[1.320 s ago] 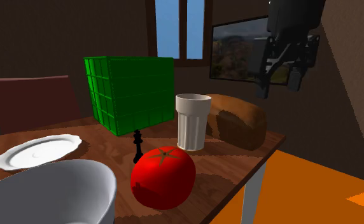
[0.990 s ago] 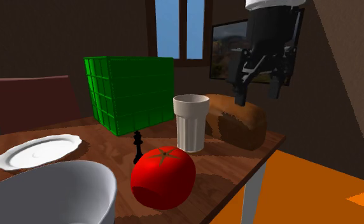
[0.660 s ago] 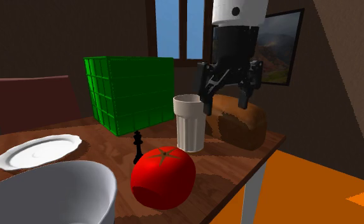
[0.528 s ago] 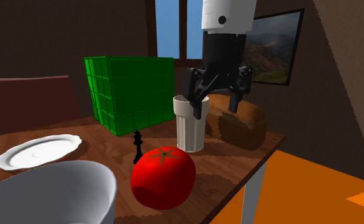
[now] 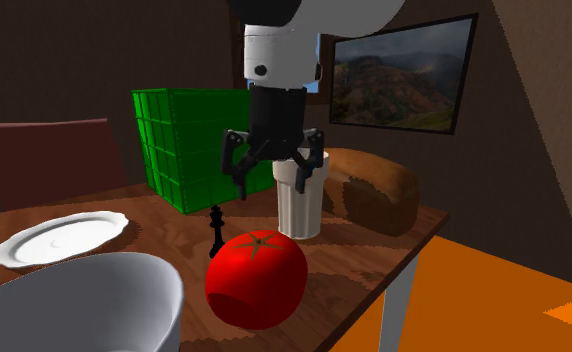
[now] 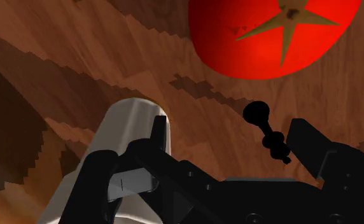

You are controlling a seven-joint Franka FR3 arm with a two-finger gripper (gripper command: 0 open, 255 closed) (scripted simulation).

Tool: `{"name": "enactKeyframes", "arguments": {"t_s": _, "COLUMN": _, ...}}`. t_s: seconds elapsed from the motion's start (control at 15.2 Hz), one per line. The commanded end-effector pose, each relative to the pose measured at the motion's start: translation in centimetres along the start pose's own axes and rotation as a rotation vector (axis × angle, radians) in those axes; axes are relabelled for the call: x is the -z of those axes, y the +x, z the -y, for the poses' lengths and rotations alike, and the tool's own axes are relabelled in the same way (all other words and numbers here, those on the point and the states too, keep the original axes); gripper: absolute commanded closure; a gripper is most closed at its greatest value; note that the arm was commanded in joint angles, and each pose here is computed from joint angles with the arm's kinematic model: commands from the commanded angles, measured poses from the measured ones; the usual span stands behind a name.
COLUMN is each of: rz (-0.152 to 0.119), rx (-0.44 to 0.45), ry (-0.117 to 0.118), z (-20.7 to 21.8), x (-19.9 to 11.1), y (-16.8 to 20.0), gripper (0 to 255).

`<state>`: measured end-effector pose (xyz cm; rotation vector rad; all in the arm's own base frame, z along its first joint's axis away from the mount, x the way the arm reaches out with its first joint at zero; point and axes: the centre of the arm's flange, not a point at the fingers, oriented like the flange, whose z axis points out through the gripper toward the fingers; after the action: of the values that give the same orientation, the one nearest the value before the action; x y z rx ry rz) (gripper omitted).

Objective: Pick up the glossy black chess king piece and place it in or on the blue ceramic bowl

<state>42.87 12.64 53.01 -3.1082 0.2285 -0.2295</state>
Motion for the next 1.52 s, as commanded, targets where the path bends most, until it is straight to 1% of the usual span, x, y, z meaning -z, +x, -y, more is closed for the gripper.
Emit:
{"name": "enactKeyframes", "arguments": {"t_s": 0.0, "rz": -0.011, "rx": -0.012, "ry": 0.012, "z": 1.8, "x": -1.1, "y": 1.5, "gripper": 0}}
{"name": "enactKeyframes", "arguments": {"t_s": 0.4, "rz": -0.039, "rx": -0.044, "ry": 0.043, "z": 7.3, "x": -4.0, "y": 5.5, "gripper": 0}}
{"name": "enactKeyframes", "arguments": {"t_s": 0.46, "rz": -0.039, "rx": -0.044, "ry": 0.043, "z": 7.3, "x": -4.0, "y": 5.5, "gripper": 0}}
{"name": "enactKeyframes", "arguments": {"t_s": 0.92, "rz": -0.039, "rx": -0.044, "ry": 0.043, "z": 7.4, "x": -8.0, "y": 5.7, "gripper": 0}}
{"name": "enactKeyframes", "arguments": {"t_s": 1.45, "rz": -0.039, "rx": -0.044, "ry": 0.043, "z": 7.4, "x": -8.0, "y": 5.7, "gripper": 0}}
